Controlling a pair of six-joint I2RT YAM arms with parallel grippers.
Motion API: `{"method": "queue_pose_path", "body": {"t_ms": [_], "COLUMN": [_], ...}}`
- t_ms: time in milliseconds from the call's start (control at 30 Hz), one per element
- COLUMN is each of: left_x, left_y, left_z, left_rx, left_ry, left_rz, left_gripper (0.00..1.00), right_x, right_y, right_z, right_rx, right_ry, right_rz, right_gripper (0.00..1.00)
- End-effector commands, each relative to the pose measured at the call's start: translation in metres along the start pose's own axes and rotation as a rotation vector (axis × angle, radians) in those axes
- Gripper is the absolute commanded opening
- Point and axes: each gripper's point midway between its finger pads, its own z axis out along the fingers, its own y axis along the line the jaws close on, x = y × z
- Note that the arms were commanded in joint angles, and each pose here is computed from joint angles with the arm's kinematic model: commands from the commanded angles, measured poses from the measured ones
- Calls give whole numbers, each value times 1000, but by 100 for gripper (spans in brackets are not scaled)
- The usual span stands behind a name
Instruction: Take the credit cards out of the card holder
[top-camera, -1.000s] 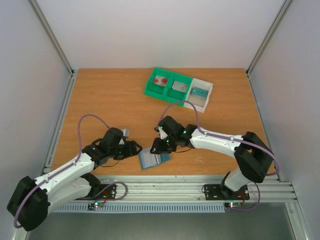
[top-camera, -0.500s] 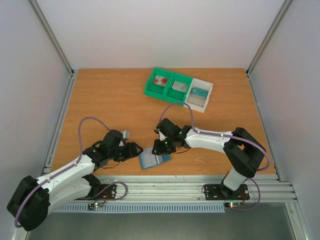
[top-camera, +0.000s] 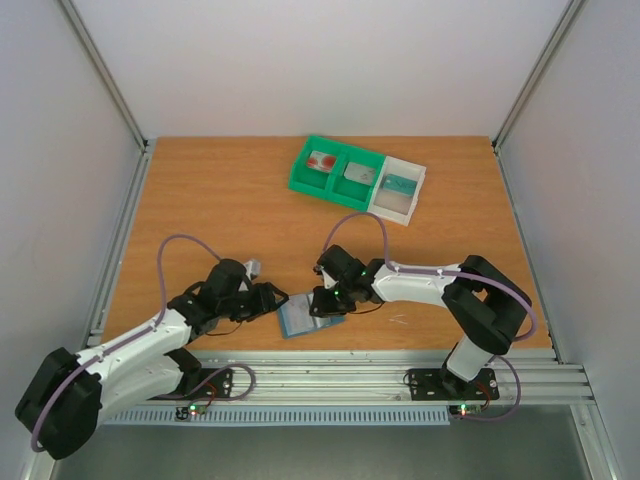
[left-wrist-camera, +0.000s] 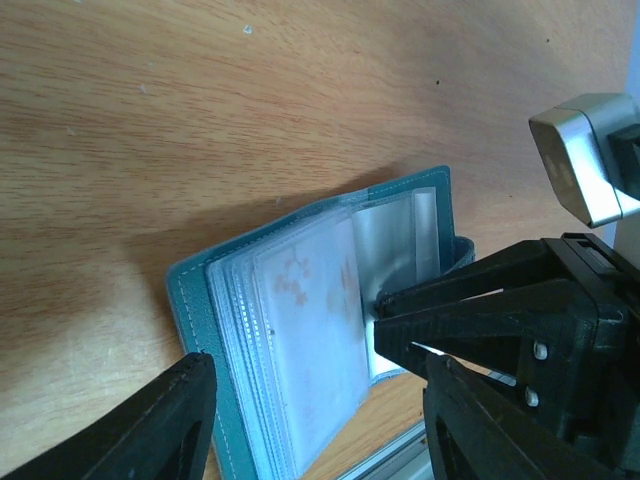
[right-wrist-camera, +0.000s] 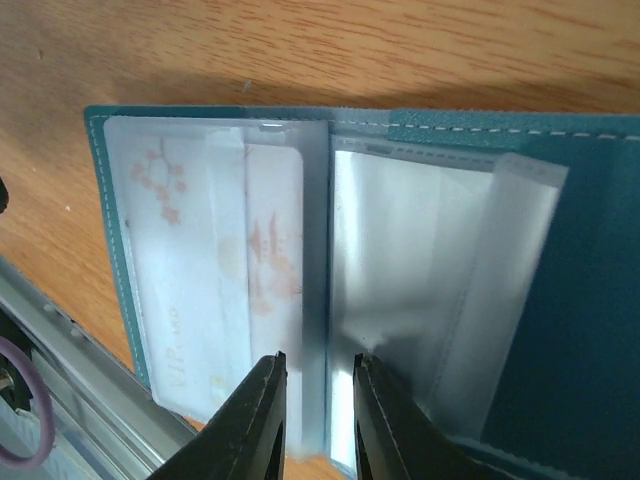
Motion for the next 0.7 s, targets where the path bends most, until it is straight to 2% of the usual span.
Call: {"method": "queue_pose_path", "body": {"t_ms": [0, 167, 433, 533, 667], "left_x": [-8, -5, -4, -4, -1], "left_y": [-8, -7, 8, 17, 13], "left_z": [3, 7, 10, 14, 19], "left_rx": [23, 20, -34, -69, -29], "left_ry": [-23, 0, -13, -12, 7], "left_rz": [3, -2, -10, -7, -4], "left_gripper": [57, 55, 45, 42, 41], "right_x": [0, 4, 6, 7, 8], "right_y": [5, 18, 31, 31, 25], "right_z": [7, 14, 11, 3, -2], "right_rx": [-39, -101, -149, -138, -99], "right_ry": [-2, 25, 27, 15, 4], "right_rz": [16, 48, 75, 62, 48], "right_gripper": [19, 18, 14, 15, 17]}}
